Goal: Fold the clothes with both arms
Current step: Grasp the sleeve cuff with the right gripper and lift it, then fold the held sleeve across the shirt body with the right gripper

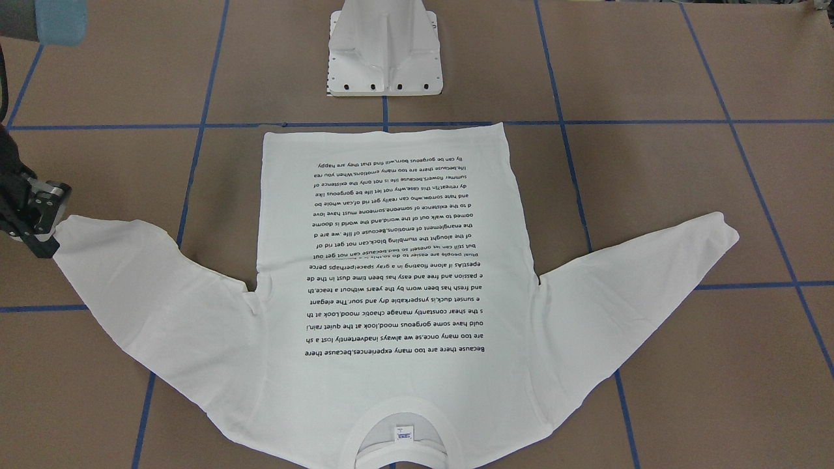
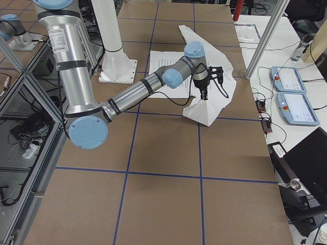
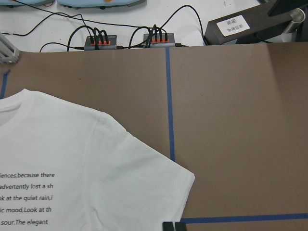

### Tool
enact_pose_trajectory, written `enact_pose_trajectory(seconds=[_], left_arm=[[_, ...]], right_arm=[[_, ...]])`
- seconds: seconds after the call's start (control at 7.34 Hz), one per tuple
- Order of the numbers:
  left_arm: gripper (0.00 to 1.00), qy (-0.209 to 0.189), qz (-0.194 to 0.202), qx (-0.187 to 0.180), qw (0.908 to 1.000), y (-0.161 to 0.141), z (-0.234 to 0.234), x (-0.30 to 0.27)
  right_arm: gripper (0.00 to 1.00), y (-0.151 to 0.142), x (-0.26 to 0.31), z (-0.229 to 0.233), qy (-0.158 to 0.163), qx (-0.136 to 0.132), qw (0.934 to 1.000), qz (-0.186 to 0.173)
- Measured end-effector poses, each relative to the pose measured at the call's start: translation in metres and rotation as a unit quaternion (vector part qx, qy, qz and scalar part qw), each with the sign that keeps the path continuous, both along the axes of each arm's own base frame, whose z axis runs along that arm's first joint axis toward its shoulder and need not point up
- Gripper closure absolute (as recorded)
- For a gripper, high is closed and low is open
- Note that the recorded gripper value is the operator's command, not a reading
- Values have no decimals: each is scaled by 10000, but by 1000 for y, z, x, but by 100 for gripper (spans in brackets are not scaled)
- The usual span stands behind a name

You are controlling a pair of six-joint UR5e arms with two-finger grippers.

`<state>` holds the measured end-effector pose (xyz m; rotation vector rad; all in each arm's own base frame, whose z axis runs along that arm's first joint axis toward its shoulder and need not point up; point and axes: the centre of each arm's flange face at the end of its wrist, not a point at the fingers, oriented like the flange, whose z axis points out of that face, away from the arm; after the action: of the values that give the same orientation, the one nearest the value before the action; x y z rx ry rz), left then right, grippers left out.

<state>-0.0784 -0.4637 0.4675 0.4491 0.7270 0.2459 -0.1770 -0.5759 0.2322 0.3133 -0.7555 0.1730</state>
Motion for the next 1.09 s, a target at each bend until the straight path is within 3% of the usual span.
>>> enact_pose_trajectory(seconds=[0.41, 0.82, 1.09], left_arm=[[0, 3, -4, -12, 10000, -2, 1, 0], [0, 4, 0, -23, 10000, -3, 2, 1], [0, 4, 1, -23, 10000, -3, 2, 1]], right_arm=[[100, -19, -73, -90, 66, 270, 9996, -93], [100, -28, -239, -167, 214, 330, 9991, 176], [100, -23, -364, -188, 243, 487, 9970, 556]])
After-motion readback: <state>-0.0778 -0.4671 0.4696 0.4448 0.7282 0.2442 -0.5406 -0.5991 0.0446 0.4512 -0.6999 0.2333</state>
